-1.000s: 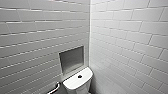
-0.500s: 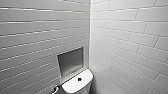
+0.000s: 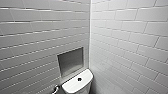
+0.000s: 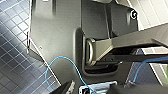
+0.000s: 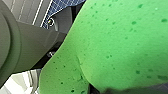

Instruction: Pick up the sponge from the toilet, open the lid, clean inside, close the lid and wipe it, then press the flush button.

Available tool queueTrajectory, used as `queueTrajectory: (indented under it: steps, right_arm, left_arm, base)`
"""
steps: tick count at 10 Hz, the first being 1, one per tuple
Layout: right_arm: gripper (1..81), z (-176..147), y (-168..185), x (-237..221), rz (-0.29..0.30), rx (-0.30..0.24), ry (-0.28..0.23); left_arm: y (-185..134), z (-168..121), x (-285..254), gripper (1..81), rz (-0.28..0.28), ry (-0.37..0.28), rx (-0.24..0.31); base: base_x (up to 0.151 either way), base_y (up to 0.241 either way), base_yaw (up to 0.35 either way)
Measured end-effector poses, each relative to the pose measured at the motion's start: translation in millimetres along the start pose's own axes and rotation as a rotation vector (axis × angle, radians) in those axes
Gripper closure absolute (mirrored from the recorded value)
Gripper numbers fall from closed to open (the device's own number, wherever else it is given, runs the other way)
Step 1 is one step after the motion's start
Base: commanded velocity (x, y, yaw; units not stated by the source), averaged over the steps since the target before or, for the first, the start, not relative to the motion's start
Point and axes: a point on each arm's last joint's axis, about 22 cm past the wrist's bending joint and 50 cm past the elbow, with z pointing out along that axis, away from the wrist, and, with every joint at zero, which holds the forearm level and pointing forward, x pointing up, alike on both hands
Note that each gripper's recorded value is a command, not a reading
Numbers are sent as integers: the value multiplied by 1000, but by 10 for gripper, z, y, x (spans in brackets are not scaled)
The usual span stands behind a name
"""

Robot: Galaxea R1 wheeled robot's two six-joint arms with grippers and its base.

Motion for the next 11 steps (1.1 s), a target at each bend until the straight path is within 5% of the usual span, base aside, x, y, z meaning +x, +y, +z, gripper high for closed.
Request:
queueTrajectory:
  steps: [8, 11]
  right_arm:
    - [811, -636, 317, 355, 9, 46, 27]
    - [811, -789, 383, 317, 51, 47, -7]
  left_arm:
    - [8, -566, 397, 10, 13, 35, -119]
    - [168, -929, 613, 10, 5, 22, -198]
  base:
    - [0, 0, 0]
    - [0, 0, 0]
